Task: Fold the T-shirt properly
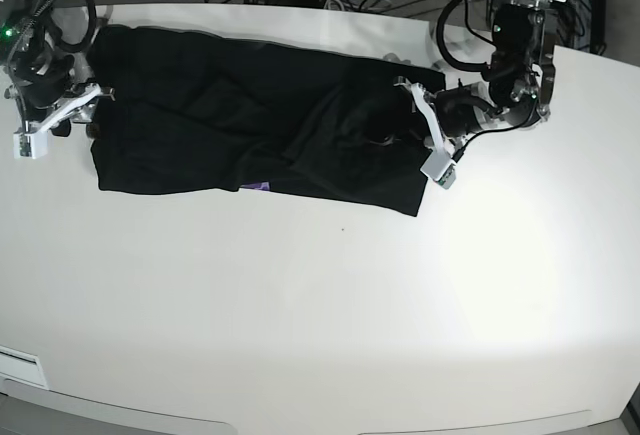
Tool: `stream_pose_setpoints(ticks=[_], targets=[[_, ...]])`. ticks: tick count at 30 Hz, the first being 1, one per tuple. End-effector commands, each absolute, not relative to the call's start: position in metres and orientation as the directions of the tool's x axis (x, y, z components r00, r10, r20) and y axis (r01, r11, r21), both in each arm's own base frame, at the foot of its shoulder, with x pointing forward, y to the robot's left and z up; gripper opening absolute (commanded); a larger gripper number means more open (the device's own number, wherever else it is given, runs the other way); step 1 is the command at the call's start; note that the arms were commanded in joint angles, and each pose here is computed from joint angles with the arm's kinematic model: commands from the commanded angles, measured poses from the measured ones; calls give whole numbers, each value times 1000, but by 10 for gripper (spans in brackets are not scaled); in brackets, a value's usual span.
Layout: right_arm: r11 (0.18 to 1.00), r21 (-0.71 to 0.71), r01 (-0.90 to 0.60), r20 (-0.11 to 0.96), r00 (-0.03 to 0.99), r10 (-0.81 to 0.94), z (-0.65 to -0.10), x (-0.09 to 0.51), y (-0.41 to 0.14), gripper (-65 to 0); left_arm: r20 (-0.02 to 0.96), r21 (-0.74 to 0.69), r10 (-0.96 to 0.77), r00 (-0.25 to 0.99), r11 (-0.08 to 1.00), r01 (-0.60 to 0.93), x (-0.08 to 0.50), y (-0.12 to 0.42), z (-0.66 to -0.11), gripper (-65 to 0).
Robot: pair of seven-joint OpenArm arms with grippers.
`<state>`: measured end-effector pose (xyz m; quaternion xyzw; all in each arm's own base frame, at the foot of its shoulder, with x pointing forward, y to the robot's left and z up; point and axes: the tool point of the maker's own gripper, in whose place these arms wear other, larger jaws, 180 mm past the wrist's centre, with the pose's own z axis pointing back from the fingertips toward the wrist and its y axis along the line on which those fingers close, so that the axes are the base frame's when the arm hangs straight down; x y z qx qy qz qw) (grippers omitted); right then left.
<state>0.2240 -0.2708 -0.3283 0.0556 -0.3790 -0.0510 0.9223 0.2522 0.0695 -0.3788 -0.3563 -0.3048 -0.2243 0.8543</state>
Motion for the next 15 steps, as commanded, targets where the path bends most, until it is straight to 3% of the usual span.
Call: stream_pose_setpoints(ticks=[1,9,15], targets=[[986,156,53,723,674,-151,-317,228,-279,-256,635,-410,-251,731,692,594,248,88,-391,-650],[892,443,87,598,713,-366,-355,203,-274,-258,637,-432,-225,737,688,583,249,88,-387,-650],[837,546,39,508,779,-367,-377,194,-240,-258,640,-439,-217,737,684,583,250,87,-385,-650]])
